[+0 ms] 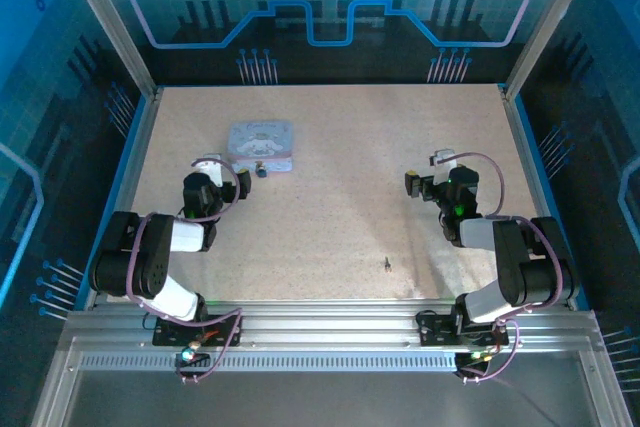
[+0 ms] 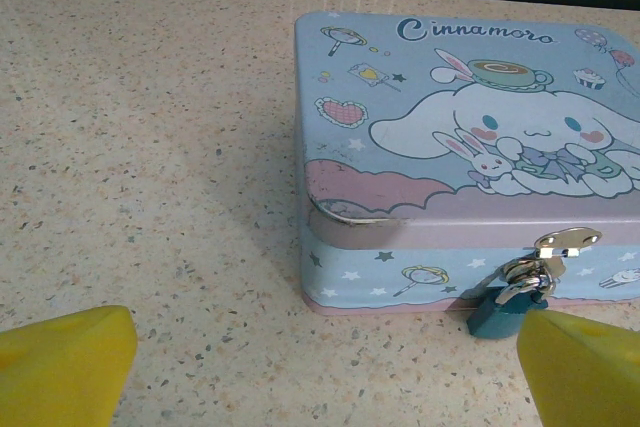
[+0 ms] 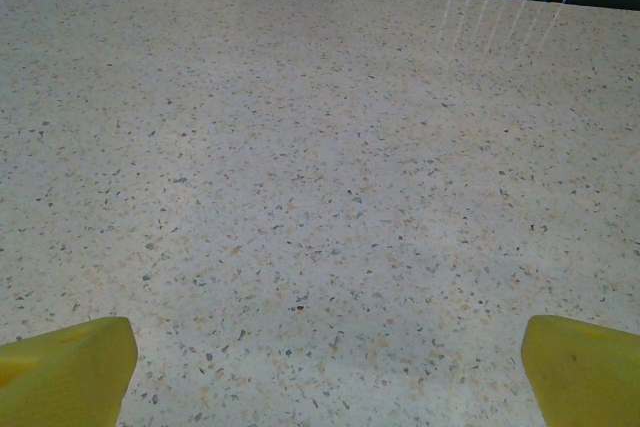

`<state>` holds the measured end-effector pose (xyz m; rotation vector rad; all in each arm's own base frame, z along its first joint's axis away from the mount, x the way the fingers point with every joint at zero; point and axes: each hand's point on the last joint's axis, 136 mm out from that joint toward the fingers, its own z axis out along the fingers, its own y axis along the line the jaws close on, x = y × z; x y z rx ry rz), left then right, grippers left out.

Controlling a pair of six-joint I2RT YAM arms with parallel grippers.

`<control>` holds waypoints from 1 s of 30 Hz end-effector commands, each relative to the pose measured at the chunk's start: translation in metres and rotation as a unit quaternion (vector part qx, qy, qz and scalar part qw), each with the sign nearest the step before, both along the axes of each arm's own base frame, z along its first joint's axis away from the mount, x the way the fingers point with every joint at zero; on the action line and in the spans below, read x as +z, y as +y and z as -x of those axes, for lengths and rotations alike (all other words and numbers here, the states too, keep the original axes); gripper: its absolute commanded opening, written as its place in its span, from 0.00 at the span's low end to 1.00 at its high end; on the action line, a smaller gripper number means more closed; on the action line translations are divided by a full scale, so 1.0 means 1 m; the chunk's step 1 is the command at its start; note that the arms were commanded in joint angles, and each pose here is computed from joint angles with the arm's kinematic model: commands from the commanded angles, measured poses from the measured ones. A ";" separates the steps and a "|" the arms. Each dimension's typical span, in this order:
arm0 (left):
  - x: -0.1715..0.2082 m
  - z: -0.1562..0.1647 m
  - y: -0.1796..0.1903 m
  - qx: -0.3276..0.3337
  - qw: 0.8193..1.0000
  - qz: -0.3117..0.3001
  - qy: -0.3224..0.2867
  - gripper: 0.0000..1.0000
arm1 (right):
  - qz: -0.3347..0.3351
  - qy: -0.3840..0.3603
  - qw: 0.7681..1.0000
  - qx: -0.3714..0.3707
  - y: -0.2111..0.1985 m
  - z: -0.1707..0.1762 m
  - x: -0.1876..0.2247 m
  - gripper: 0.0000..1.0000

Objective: Unlock a padlock with a key

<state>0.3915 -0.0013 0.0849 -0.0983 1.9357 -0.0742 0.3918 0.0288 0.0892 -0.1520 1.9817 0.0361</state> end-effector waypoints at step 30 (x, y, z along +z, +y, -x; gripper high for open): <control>0.044 0.004 -0.006 -0.017 0.999 -0.008 -0.031 0.99 | -0.006 0.002 1.000 -0.018 -0.007 0.000 0.031 1.00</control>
